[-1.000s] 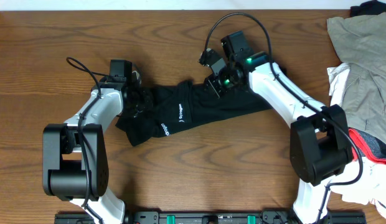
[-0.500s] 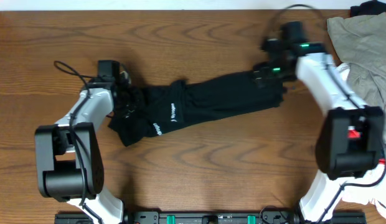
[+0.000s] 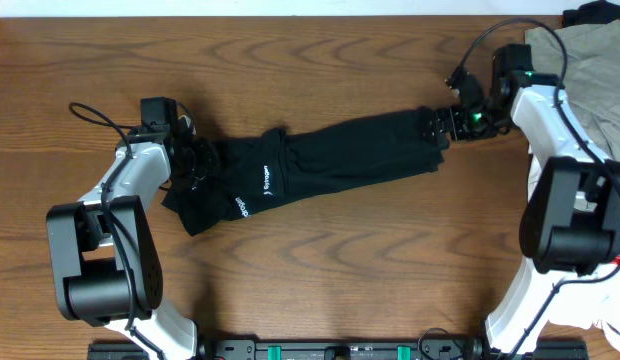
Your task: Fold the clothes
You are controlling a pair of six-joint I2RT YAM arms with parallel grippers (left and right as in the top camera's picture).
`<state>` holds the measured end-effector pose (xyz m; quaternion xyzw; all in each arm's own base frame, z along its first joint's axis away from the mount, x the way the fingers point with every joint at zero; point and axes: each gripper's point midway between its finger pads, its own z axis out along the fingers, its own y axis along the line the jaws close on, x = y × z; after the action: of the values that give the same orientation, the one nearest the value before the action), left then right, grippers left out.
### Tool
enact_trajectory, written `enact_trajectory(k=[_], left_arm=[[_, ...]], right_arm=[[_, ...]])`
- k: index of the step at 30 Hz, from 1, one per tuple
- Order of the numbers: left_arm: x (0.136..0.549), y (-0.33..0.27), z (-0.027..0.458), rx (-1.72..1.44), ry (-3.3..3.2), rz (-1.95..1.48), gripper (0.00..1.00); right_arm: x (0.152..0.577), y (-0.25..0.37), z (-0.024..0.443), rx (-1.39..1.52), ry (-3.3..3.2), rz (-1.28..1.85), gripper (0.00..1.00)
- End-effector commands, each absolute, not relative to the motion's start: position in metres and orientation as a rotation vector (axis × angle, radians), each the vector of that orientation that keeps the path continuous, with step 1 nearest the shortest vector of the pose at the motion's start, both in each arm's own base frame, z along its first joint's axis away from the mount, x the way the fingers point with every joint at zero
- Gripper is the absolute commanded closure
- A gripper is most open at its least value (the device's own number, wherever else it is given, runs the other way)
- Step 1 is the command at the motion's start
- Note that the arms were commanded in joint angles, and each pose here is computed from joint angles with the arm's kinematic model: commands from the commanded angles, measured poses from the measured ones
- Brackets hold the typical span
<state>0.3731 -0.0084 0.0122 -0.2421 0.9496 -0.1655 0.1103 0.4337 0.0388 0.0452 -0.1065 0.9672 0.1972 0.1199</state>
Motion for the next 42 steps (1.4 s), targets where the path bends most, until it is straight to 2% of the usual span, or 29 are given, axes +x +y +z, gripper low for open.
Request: enact_trajectory(k=[1,9,18,21,26,28,31,34,42], left_arm=[[0.356,0.013,-0.016,-0.76,2.867,-0.315,0.61],[0.356,0.013,-0.016,-0.76,2.867,-0.315,0.61],[0.356,0.013,-0.016,-0.76,2.867,-0.315,0.61],[0.355,0.013,-0.016,-0.761,2.871,-0.315,0.61],[0.354,0.013,-0.016,-0.763,2.874,-0.314,0.61],[0.354,0.013,-0.016,-0.763,2.874,-0.314,0.61],[0.354,0.013,-0.016,-0.763,2.874,-0.315,0.61],[0.354,0.013,-0.016,-0.762,2.874,-0.315,0.61],[0.353,0.012,-0.016,-0.763,2.879,-0.322,0.61]], right_arm=[[0.433,0.041,0.027,-0.33,2.845,0.636,0.07],[0.433,0.042,0.004,-0.324,2.873,0.653,0.07],[0.421,0.066,-0.008,-0.345,2.901,0.795,0.14],[0.416,0.076,-0.015,-0.376,2.921,0.808,0.28],[0.415,0.081,-0.019,-0.393,2.928,0.806,0.81],[0.416,0.079,-0.019,-0.385,2.926,0.805,0.93],[0.417,0.069,-0.021,-0.314,2.956,0.766,0.99],[0.419,0.053,-0.017,-0.249,2.972,0.7,0.99],[0.433,0.022,0.046,-0.198,2.847,0.589,0.99]])
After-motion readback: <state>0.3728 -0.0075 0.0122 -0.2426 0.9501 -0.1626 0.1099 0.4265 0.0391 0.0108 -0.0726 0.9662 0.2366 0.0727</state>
